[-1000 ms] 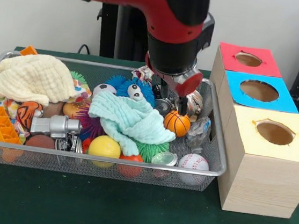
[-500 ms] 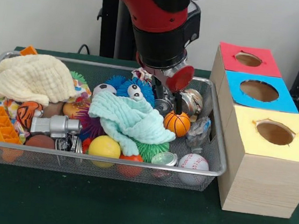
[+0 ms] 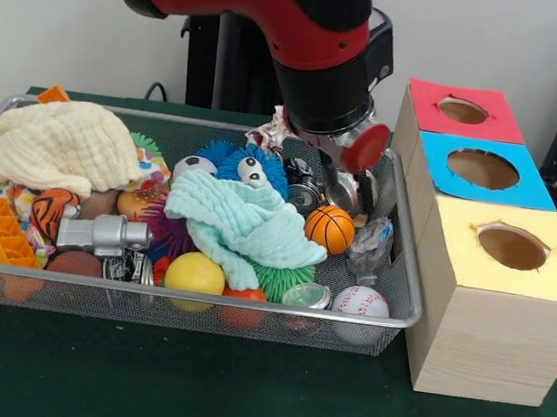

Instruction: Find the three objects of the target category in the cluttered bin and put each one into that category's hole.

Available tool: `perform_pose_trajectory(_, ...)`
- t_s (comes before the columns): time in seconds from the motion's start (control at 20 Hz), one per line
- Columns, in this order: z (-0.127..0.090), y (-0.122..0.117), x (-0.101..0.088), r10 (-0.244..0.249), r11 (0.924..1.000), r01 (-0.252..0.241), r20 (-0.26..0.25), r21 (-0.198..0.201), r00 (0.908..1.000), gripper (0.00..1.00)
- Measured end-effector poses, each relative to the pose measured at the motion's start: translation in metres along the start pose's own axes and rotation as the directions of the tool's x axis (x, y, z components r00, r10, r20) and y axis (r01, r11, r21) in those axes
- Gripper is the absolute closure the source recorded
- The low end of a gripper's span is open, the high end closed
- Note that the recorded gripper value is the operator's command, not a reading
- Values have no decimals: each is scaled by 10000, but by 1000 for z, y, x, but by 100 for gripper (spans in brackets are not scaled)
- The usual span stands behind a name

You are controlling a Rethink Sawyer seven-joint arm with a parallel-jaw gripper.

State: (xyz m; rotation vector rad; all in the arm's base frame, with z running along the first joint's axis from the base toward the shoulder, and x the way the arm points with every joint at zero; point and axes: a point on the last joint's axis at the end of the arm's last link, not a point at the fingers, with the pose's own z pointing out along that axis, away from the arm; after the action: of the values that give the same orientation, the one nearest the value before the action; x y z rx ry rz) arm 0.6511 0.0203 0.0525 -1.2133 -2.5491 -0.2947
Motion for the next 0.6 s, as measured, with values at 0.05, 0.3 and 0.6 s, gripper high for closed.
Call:
perform_pose_trajectory(0.05, 3, 5, 8, -127, 9999, 126, -149, -77, 9998, 0)
perform_pose_trajectory(0.3, 9, 15, 21, -370, 9991, 364, -293, -214, 9989, 0)
perform_pose_trajectory(0.6, 24, 30, 25, -1062, 9916, 1125, 942, -643, 9899, 0)
